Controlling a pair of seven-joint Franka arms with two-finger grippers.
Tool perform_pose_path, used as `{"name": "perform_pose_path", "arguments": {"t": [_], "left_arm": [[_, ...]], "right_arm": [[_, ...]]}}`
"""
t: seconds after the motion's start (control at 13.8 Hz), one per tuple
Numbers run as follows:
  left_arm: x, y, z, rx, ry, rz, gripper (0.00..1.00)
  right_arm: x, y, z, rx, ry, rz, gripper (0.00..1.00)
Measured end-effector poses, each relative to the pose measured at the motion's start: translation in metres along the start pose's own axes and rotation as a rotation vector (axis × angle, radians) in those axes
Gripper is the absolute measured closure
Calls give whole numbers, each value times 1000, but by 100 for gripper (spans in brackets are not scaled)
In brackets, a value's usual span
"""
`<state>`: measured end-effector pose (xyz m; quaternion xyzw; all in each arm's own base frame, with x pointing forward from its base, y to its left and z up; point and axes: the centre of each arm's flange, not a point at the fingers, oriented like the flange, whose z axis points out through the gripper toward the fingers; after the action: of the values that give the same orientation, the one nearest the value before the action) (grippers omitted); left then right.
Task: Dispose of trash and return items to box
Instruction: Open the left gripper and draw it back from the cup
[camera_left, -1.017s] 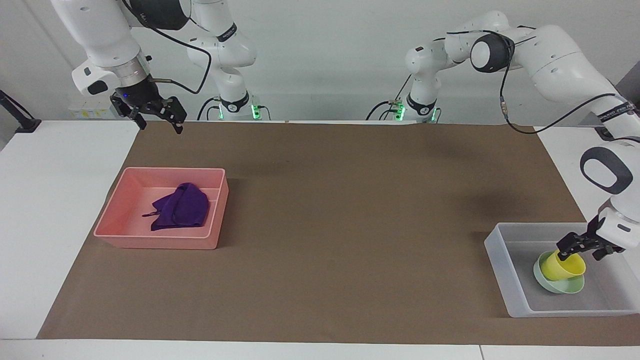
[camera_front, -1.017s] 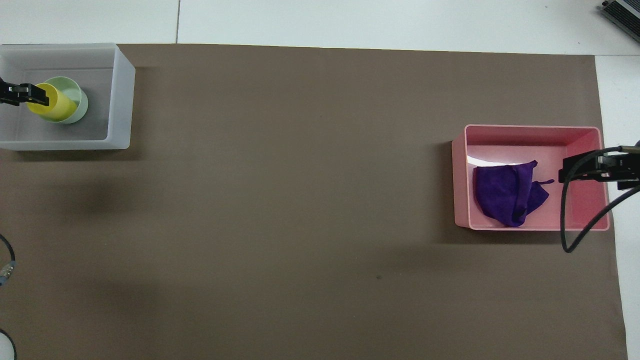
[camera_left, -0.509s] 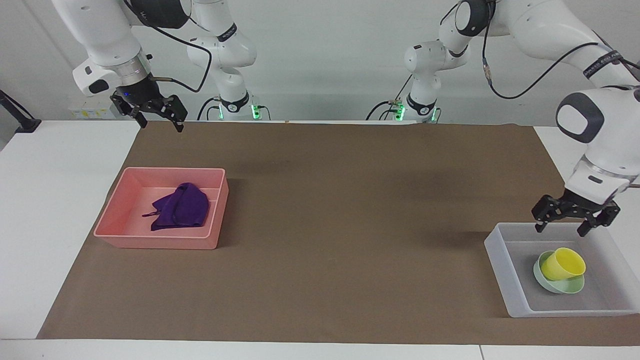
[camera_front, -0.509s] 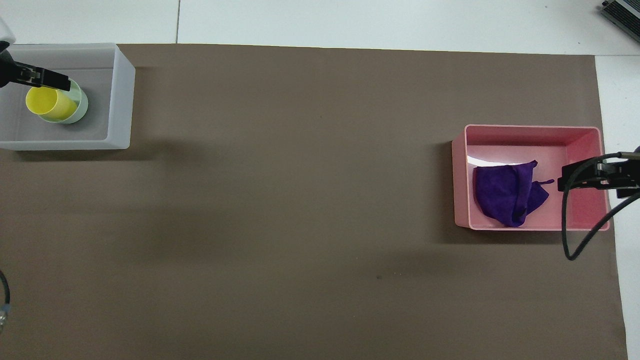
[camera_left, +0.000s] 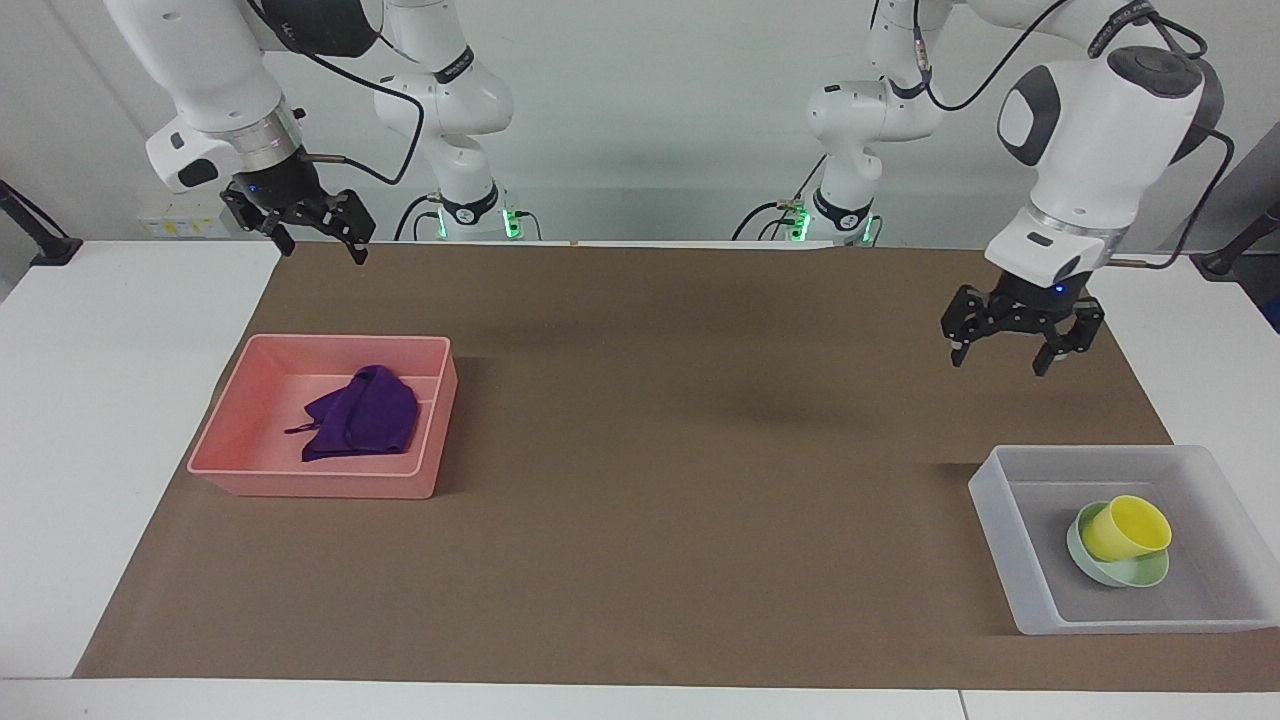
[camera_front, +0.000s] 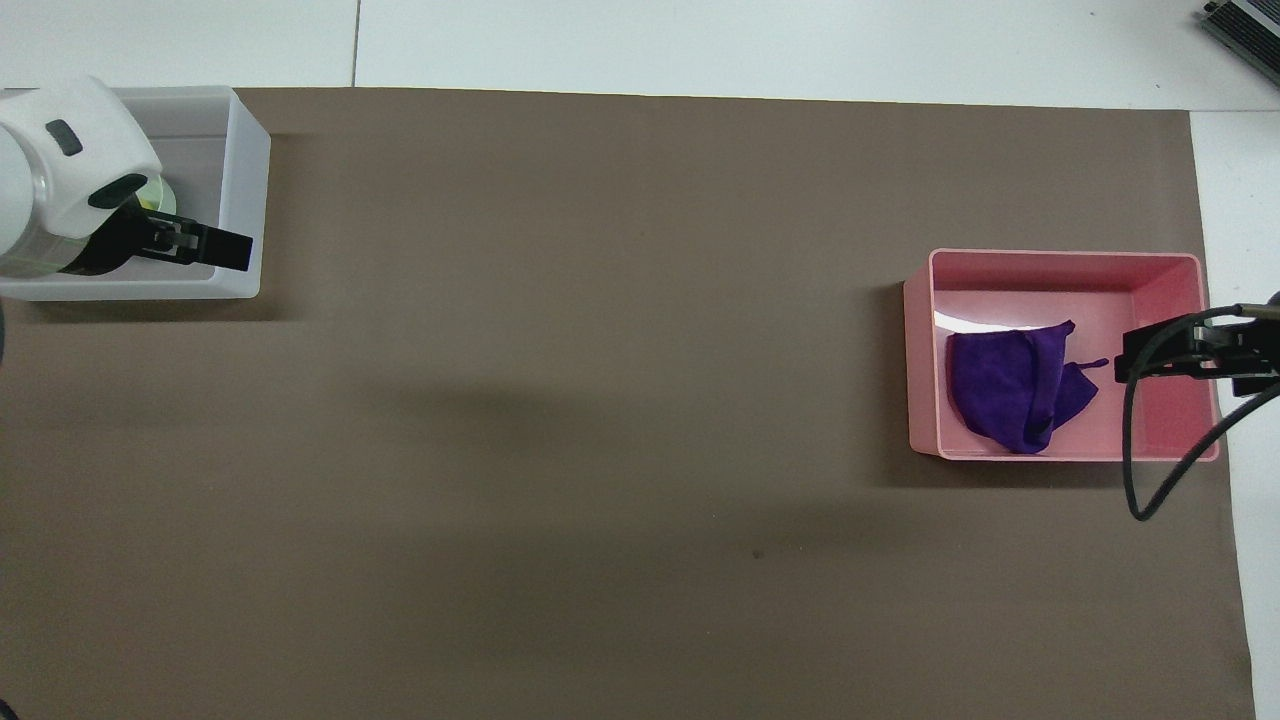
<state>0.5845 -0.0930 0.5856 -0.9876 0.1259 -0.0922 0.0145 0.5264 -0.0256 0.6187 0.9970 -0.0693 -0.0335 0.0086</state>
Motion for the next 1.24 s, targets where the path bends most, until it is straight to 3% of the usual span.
{"name": "perform_pose_path", "arguments": {"t": [0.36, 0.8, 1.24], "left_arm": [[-20, 20, -41, -89, -83, -35, 0], [-23, 10, -64, -98, -167, -46, 0], [-22, -9, -68, -68, -179, -69, 0]], "right_arm": [[0, -1, 0, 0, 0, -3, 0], [-1, -2, -1, 1, 3, -4, 0], [-1, -4, -1, 3, 3, -6, 0]]}}
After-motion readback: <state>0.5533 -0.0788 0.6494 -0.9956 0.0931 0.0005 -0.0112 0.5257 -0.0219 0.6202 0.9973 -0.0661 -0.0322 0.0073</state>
